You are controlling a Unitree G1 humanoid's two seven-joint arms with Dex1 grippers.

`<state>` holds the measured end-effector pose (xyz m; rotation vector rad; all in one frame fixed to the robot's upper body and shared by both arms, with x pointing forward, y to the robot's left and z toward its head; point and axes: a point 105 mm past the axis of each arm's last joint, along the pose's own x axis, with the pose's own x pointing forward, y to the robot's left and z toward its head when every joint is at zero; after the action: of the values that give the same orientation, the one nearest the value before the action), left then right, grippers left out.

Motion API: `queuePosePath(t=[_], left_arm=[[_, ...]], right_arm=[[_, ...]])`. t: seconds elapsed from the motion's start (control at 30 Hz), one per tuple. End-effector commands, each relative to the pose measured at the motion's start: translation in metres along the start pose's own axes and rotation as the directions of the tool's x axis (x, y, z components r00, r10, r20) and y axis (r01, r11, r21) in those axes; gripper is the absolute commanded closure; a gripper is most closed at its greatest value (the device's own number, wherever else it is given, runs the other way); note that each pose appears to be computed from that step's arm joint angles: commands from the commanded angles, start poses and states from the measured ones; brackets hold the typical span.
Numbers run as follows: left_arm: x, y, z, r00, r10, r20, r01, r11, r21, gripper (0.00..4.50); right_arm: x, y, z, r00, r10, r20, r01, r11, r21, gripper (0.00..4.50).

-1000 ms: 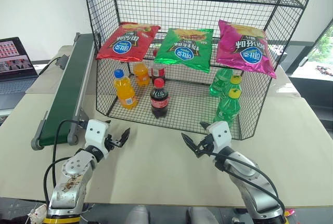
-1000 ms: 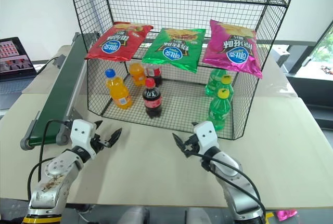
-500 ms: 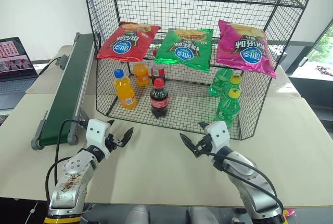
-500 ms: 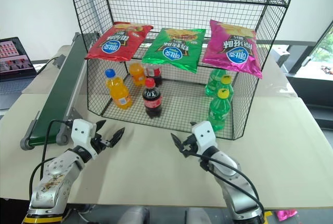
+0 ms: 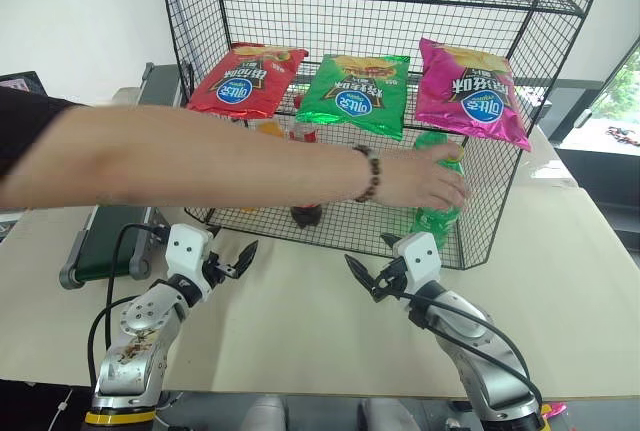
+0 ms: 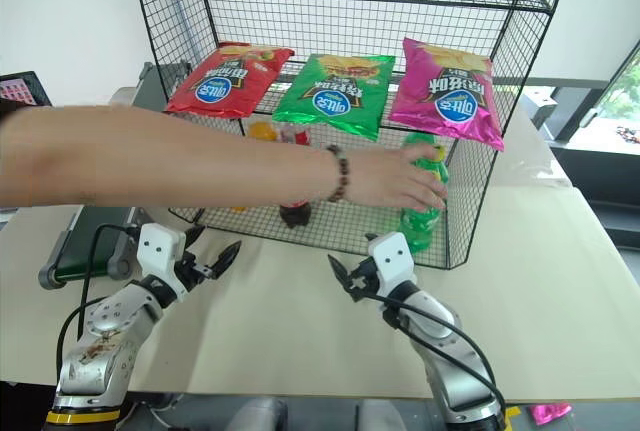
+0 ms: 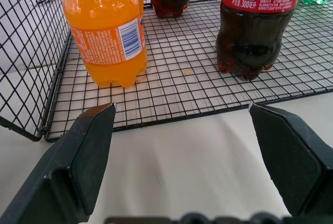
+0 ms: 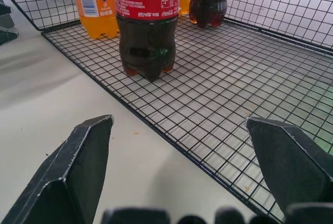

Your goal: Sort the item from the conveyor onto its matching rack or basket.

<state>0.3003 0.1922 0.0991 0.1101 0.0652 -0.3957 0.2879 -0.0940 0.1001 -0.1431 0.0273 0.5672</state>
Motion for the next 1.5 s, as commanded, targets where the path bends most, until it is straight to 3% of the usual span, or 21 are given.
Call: queuePosePath(t=[0.03, 1.5], left_arm=[[0.001, 0.002, 0.011, 0.999, -0.006, 0.037, 0.005, 1.000, 0.028, 0.14], [-0.009, 0.004, 0.012, 1.000, 0.005, 0.030, -0.006, 1.000, 0.024, 0.14]], right_arm=[[-0.001, 0.000, 0.019, 0.998, -0.003, 0.067, 0.005, 1.000, -0.031, 0.00], [-0.001, 0.004, 0.024, 0.996, 0.047, 0.079, -0.044, 0.998, -0.036, 0.00]])
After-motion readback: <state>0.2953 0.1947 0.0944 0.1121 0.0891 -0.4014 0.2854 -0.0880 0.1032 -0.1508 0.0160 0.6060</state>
